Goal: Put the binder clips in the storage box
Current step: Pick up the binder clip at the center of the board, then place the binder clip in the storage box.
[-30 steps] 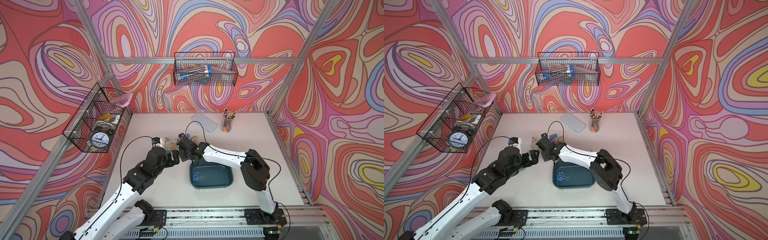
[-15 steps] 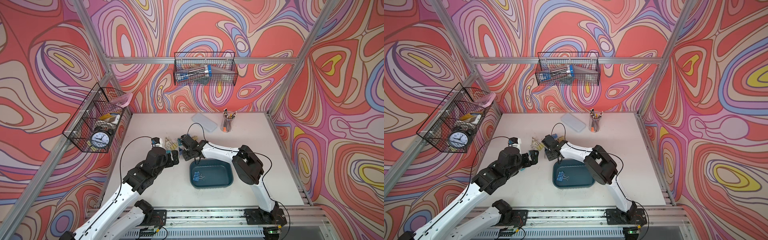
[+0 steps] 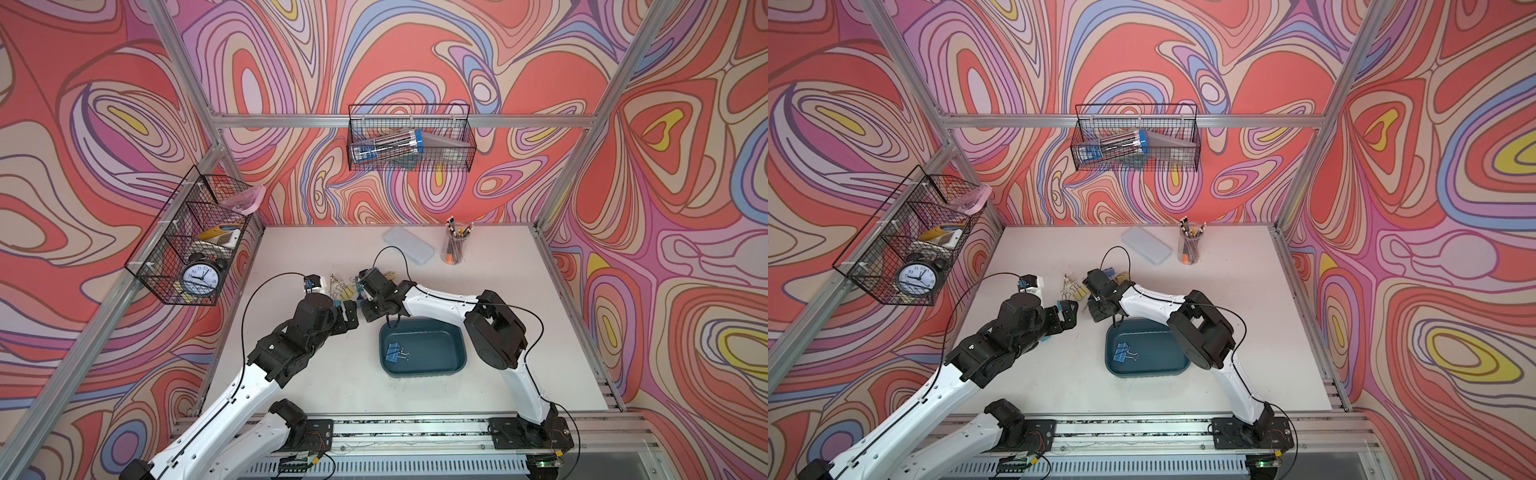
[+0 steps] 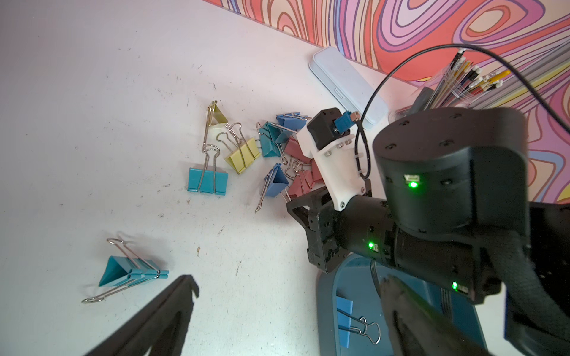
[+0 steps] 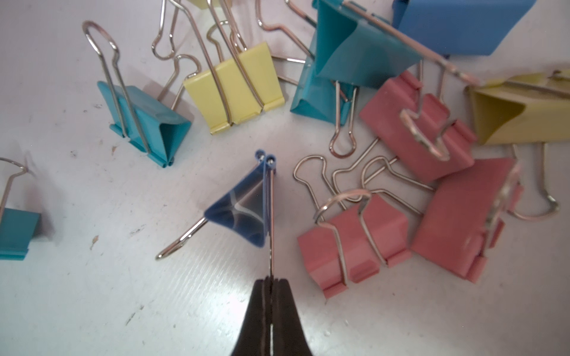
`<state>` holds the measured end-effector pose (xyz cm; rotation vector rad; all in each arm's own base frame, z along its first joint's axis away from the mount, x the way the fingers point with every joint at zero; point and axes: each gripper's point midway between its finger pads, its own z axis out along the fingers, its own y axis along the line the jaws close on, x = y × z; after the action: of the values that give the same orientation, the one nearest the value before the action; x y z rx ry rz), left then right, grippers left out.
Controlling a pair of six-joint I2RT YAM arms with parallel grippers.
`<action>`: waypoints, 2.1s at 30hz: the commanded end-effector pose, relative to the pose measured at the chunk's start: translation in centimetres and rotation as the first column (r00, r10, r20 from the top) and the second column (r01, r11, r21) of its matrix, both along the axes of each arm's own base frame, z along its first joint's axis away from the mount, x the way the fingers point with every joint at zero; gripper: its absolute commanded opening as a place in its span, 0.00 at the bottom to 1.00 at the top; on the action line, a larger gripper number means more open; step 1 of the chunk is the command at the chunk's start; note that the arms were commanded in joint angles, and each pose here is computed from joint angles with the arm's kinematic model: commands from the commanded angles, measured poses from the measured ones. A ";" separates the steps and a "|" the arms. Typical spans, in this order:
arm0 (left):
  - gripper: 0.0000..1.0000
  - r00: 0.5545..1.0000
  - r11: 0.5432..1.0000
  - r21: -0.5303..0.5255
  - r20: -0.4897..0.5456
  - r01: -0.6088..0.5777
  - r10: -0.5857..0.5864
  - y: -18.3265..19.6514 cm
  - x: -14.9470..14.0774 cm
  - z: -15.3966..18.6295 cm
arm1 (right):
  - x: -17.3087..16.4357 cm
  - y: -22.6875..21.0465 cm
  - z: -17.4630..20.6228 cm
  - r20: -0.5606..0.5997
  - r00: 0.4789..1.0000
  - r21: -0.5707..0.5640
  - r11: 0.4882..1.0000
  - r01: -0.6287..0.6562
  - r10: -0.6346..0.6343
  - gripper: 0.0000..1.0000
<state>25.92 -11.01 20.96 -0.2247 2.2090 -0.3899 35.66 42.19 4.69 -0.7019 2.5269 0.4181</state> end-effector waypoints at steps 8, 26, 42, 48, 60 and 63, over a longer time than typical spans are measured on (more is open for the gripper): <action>0.99 0.994 0.998 -0.046 0.108 0.030 -0.025 0.3 -0.7 3.3 | -3.7 -2.8 11.6 0.038 0.999 0.176 0.984 -0.004 -0.003 0.00; 0.99 0.991 0.993 -0.093 0.118 0.074 -0.063 -1.3 0.0 3.0 | -18.4 -11.0 7.8 -0.448 0.889 0.159 0.987 -0.024 0.094 0.00; 0.99 0.994 0.994 -0.060 0.075 0.088 -0.083 -1.4 -0.1 2.0 | -13.2 -10.0 3.6 -0.484 0.875 0.106 0.994 0.038 0.018 0.00; 0.99 0.997 0.997 -0.030 0.048 0.069 -0.068 -1.1 0.1 1.1 | -12.0 -10.5 1.9 -0.486 0.874 0.077 0.995 0.066 -0.021 0.03; 0.99 0.971 0.987 0.045 -0.179 -0.154 0.160 4.3 1.1 -2.1 | -8.7 -12.3 8.3 -0.262 0.954 0.109 0.978 0.180 -0.146 0.30; 0.97 0.934 0.971 0.013 -0.272 -0.237 0.232 6.1 1.3 -3.8 | -8.2 -12.3 11.4 -0.202 0.964 0.200 0.957 0.212 -0.171 0.36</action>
<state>28.11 -5.89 18.60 -0.4733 2.3259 -0.2521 26.00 29.97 12.53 -0.4212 2.7649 0.6746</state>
